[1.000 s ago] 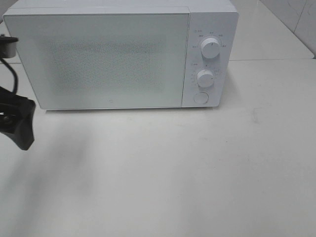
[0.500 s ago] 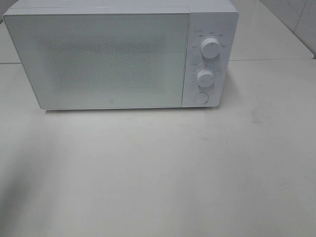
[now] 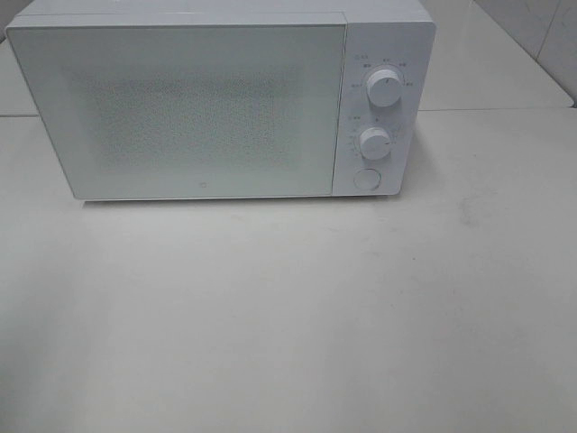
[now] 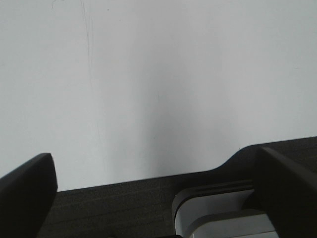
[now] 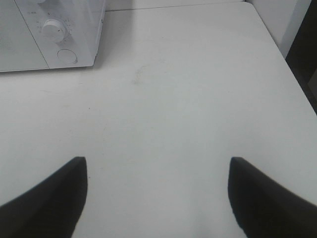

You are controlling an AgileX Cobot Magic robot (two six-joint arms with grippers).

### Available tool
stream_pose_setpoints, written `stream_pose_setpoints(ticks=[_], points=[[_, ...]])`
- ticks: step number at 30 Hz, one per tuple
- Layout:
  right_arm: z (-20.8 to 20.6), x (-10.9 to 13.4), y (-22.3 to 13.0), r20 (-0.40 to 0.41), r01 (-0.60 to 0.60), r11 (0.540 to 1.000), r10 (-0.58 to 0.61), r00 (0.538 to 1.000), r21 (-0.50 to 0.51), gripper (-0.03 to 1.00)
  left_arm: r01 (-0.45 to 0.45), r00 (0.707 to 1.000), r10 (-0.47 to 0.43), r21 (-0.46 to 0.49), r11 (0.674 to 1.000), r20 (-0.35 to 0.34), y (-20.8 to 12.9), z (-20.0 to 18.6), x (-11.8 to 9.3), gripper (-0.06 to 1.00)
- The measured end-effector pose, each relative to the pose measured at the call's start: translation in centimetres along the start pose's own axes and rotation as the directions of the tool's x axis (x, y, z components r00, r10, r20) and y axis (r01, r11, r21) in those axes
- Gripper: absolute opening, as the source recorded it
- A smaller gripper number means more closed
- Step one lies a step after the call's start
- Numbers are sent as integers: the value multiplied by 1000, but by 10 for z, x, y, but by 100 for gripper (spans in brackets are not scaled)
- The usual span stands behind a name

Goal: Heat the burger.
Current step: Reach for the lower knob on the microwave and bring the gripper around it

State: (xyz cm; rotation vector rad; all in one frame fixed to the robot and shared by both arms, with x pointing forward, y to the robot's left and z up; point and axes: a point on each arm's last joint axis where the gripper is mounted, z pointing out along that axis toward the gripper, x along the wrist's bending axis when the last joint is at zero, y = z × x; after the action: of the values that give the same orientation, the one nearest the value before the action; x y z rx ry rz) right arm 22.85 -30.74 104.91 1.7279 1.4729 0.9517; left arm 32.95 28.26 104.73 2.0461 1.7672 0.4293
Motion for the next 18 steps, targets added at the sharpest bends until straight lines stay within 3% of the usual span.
stream_pose_setpoints(ticks=[7,12,18], points=[[0,0,0,0,0,1000,0,1000,0,76,-10,1000,11,-133,991,6,-28,-8,2,99],[0,0,0,0,0,1000,0,1000,0,76,-11,1000,16,-302,953,14,-44,-27,3,99],[0,0,0,0,0,1000,0,1000,0,76,-9,1000,18,-401,916,18,-56,-38,3,99]])
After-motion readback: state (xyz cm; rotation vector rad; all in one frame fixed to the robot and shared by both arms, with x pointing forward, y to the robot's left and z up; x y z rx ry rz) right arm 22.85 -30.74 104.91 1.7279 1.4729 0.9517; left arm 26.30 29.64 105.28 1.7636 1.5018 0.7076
